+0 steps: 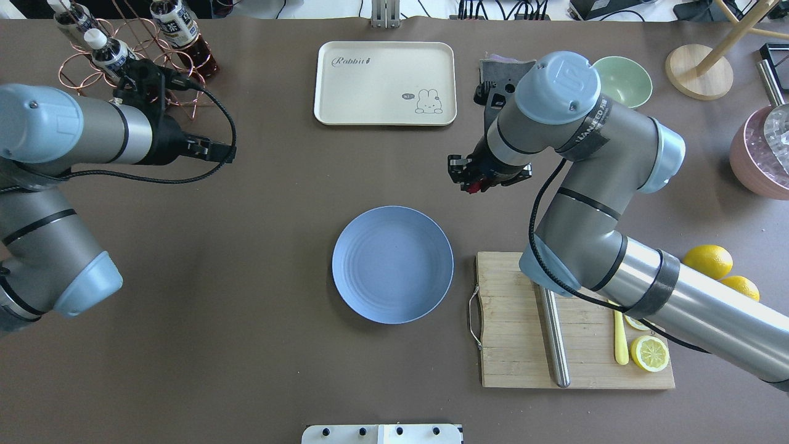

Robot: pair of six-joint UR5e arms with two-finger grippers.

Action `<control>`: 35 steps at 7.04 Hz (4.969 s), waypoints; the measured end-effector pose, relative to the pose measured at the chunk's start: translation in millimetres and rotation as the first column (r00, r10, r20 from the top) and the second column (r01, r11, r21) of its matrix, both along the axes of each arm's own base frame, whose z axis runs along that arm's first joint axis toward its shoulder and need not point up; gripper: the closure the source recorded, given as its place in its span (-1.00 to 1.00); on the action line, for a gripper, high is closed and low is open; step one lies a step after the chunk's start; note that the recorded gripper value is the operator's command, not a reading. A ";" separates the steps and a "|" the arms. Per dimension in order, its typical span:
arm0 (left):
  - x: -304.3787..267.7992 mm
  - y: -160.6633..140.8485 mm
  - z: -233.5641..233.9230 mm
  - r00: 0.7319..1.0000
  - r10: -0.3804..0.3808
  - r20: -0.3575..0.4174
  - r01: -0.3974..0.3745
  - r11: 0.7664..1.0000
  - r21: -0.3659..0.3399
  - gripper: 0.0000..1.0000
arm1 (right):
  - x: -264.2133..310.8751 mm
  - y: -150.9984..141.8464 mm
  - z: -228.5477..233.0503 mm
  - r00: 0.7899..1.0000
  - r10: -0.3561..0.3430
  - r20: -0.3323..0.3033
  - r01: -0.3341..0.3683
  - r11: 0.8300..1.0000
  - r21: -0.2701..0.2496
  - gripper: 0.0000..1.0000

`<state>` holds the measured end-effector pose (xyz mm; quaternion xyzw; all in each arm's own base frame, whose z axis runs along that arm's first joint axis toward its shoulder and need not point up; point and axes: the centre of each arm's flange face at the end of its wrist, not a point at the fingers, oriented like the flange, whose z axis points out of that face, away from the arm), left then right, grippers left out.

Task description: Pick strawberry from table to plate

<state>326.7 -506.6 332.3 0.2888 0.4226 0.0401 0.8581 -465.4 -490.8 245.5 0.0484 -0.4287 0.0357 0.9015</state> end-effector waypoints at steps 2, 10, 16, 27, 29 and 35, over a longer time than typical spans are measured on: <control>-55.4 -15.5 40.9 0.998 -0.032 0.058 0.033 0.999 -0.011 -0.96 | -45.3 40.0 -34.0 1.000 0.001 0.003 -0.001 1.000 0.017 1.00; -278.7 -12.7 228.8 0.942 0.226 0.249 -0.203 0.972 -0.114 -0.96 | -131.7 119.7 -40.5 0.999 -0.029 -0.044 0.033 0.996 0.078 1.00; -293.7 -10.7 245.5 0.935 0.238 0.262 -0.211 0.969 -0.128 -0.96 | -153.9 127.5 -31.7 0.997 -0.041 -0.066 0.047 0.995 0.091 0.50; -361.6 3.6 277.1 0.911 0.265 0.318 -0.222 0.961 -0.164 -0.96 | 221.0 3.8 88.3 0.976 -0.149 -0.161 0.162 0.984 0.071 -1.00; -396.4 10.5 285.3 0.899 0.278 0.337 -0.230 0.957 -0.176 -0.96 | 370.4 -23.2 203.2 0.963 -0.202 -0.176 0.216 0.975 0.061 -1.00; -405.3 18.1 299.9 0.903 0.279 0.327 -0.218 0.953 -0.210 -0.96 | 579.9 16.2 393.9 0.981 -0.133 -0.145 0.132 0.991 -0.015 -1.00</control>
